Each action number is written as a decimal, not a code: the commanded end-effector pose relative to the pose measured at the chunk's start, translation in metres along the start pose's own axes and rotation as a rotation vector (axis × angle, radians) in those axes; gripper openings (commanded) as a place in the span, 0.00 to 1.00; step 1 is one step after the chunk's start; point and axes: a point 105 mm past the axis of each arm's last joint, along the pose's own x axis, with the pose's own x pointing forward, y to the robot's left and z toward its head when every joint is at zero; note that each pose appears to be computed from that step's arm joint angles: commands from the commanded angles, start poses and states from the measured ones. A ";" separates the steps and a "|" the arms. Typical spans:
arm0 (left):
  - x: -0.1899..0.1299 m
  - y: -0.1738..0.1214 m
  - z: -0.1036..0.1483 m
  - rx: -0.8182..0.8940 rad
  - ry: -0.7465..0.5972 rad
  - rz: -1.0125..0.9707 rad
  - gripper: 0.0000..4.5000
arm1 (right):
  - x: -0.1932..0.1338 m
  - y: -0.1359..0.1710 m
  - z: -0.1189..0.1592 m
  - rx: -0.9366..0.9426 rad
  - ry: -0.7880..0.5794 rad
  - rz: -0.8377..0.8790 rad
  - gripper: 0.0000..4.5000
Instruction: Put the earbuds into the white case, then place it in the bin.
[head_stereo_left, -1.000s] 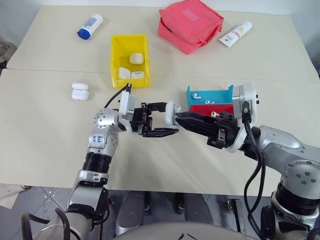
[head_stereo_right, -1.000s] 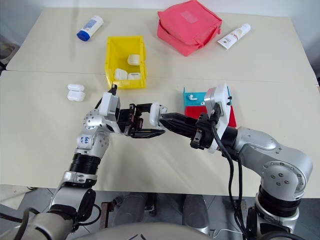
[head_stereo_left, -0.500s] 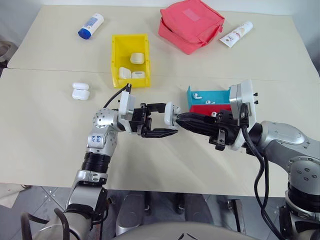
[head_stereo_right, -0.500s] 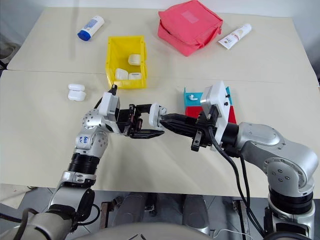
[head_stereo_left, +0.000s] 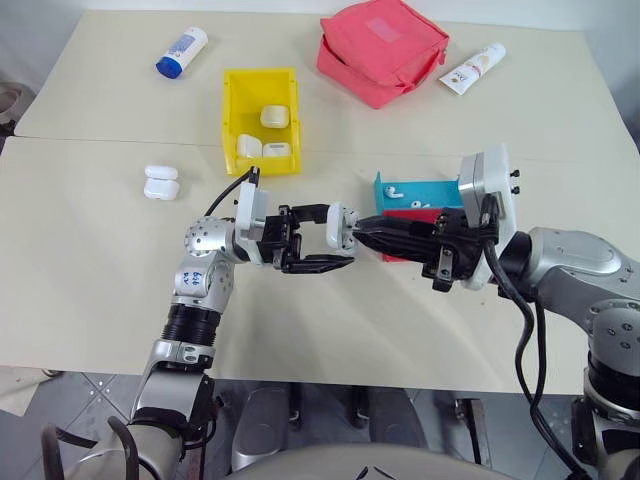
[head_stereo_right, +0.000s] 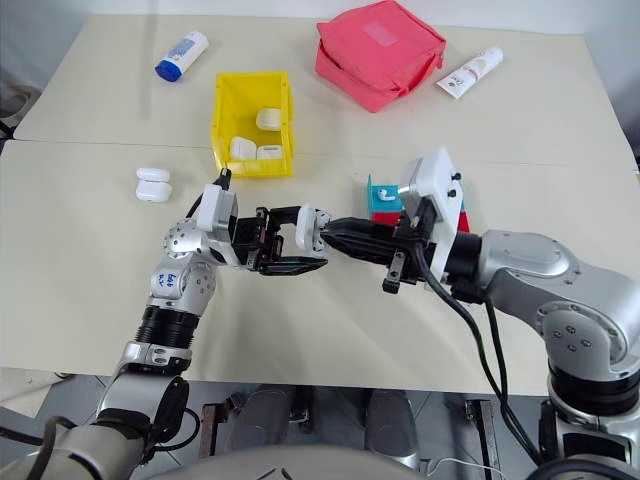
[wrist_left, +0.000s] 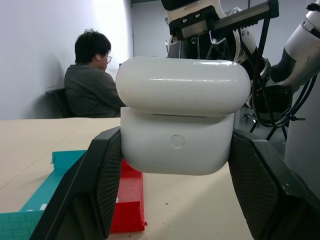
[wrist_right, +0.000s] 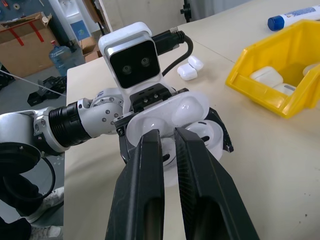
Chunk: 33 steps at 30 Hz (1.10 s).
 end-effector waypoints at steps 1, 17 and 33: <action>-0.001 0.002 0.005 0.032 -0.006 0.008 0.62 | 0.001 0.007 0.010 -0.041 -0.014 0.027 0.10; -0.002 0.009 -0.004 0.055 0.116 0.019 0.62 | 0.008 -0.001 0.028 -0.179 0.070 -0.005 0.24; 0.006 0.021 0.000 0.126 0.155 0.018 0.62 | 0.029 -0.006 0.048 -0.372 0.116 -0.053 0.67</action>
